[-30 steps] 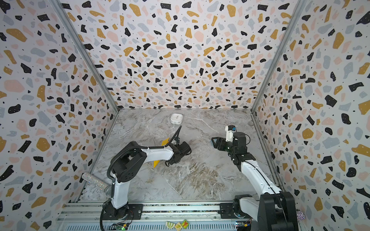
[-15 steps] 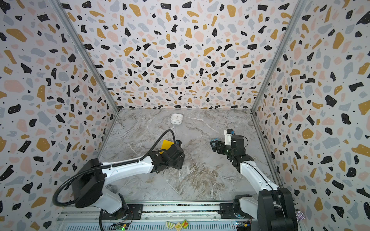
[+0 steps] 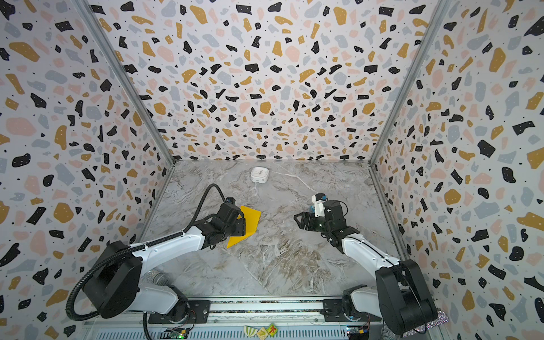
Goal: Fold a paper plane with a square sheet of paper (pick it up from the middle)
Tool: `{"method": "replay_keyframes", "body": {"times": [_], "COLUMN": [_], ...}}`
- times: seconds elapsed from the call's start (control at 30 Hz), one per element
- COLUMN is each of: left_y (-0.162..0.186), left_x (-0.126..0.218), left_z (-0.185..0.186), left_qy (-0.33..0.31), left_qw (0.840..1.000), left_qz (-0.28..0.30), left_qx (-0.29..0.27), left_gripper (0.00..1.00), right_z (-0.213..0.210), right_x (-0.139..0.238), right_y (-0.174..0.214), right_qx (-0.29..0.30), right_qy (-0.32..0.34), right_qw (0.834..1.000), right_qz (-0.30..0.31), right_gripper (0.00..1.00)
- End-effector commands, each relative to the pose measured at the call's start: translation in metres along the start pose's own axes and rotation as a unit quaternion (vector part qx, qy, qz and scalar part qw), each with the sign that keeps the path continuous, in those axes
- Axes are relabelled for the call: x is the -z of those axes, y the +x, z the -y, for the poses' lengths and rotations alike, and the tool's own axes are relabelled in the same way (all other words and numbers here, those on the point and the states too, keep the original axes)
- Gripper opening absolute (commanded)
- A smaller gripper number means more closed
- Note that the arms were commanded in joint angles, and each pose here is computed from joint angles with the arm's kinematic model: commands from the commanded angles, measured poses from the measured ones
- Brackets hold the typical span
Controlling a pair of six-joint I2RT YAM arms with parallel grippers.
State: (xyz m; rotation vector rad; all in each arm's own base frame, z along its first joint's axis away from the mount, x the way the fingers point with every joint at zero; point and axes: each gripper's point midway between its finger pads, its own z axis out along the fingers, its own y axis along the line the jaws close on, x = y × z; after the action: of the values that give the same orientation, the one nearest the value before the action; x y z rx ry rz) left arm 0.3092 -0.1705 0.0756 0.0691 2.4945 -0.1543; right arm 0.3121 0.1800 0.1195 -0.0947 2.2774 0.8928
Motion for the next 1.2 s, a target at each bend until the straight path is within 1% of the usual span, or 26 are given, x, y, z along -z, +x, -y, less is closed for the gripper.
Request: {"method": "replay_keyframes", "body": {"times": [0.0, 0.2, 0.4, 0.63, 0.93, 1.17], "left_y": [0.003, 0.019, 0.032, 0.038, 0.048, 0.059], "left_x": [0.0, 0.01, 0.007, -0.01, -0.028, -0.037], "left_z": [-0.012, -0.014, -0.032, -0.044, -0.046, -0.045], "left_qy": [-0.02, 0.007, -0.022, -0.033, -0.035, -0.035], "left_qw": [1.0, 1.0, 1.0, 0.999, 0.998, 0.997], "left_qz": [0.003, 0.002, -0.003, -0.022, -0.05, -0.071], "left_qx": [-0.016, -0.022, -0.004, 0.018, 0.017, 0.014], "left_gripper": [0.69, 0.7, 0.69, 0.6, 0.51, 0.4], "right_z": [-0.009, -0.014, -0.018, -0.022, -0.029, -0.033], "right_x": [-0.001, -0.007, -0.012, -0.015, -0.018, -0.018], "right_y": [-0.009, -0.006, -0.001, 0.003, 0.01, 0.017], "right_qx": [0.004, 0.005, 0.008, 0.01, 0.013, 0.01], "right_qy": [-0.009, -0.016, -0.019, -0.022, -0.029, -0.037], "right_qw": [1.0, 1.0, 1.0, 1.0, 0.999, 0.999], "right_qz": [0.012, 0.004, -0.004, -0.011, -0.022, -0.032], "right_gripper": [0.8, 0.79, 0.79, 0.8, 0.79, 0.79]}}
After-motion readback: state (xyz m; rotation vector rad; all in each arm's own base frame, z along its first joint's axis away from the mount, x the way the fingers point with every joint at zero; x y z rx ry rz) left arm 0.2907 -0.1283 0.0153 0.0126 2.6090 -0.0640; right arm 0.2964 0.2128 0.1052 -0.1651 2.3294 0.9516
